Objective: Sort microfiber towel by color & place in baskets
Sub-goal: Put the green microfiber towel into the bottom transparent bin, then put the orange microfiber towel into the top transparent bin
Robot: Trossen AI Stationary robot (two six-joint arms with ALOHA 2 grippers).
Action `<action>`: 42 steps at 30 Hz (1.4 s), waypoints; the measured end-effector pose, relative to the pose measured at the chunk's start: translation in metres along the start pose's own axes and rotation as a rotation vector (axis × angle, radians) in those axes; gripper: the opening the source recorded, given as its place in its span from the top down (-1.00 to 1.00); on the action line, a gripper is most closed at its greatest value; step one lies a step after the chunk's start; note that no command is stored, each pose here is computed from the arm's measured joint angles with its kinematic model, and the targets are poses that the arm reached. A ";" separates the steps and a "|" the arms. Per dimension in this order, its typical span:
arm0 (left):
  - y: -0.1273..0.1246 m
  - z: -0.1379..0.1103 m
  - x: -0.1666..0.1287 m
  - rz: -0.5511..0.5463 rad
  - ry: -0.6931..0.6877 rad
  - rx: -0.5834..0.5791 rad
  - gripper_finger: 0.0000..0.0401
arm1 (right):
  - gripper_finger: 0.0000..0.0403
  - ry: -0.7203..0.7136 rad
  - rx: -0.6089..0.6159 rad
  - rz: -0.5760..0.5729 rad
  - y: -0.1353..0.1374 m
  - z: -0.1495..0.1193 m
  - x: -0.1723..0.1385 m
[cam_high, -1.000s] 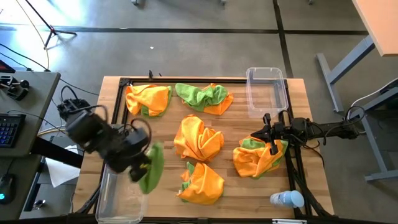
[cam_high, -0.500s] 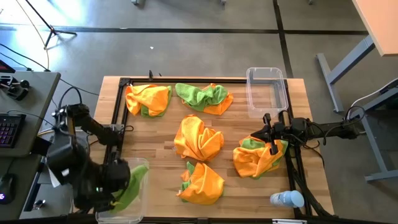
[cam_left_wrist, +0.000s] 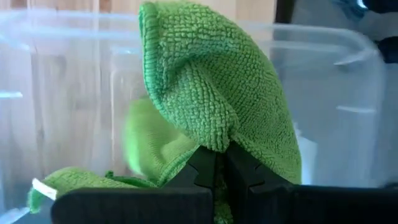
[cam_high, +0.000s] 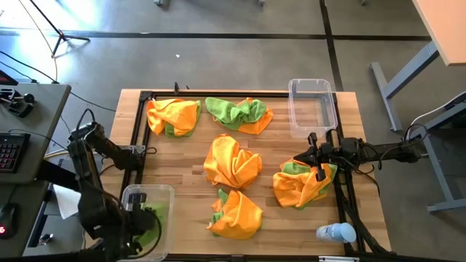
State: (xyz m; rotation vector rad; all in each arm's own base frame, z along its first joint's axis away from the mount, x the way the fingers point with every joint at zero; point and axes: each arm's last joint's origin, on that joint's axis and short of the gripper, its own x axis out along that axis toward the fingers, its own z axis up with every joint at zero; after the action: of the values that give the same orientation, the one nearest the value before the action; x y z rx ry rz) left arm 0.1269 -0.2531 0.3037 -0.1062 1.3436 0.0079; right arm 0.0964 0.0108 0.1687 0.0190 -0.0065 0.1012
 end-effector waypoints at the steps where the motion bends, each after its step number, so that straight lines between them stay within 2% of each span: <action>1: 0.001 -0.002 0.004 0.012 0.005 -0.024 1.00 | 1.00 0.000 0.000 0.000 0.000 0.000 0.000; 4: 0.004 -0.006 0.014 0.052 0.018 -0.091 0.99 | 1.00 0.000 0.000 0.000 0.000 0.000 0.000; 10: 0.007 -0.008 0.020 0.081 0.035 -0.102 0.86 | 1.00 0.000 0.000 0.000 0.000 0.000 0.000; 21: 0.013 -0.012 0.019 0.126 0.130 -0.087 0.31 | 1.00 0.000 0.000 0.000 0.000 0.000 0.000; 26: 0.019 -0.013 0.008 0.144 0.161 -0.086 0.17 | 1.00 0.000 0.000 0.000 0.000 0.000 0.000; 33: 0.032 -0.001 -0.026 0.145 0.085 -0.141 0.26 | 1.00 0.000 0.000 0.000 0.000 0.000 0.000; 37: 0.041 0.010 -0.040 0.124 -0.014 -0.143 0.45 | 1.00 0.000 0.000 0.000 0.000 0.000 0.000; 42: 0.057 0.026 -0.047 0.119 -0.046 -0.159 0.80 | 1.00 0.000 0.000 0.000 0.000 0.000 0.000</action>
State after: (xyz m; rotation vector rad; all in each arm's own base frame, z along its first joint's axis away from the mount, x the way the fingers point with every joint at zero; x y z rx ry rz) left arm 0.1379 -0.1916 0.3512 -0.1592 1.3009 0.2167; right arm 0.0964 0.0108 0.1687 0.0190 -0.0065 0.1009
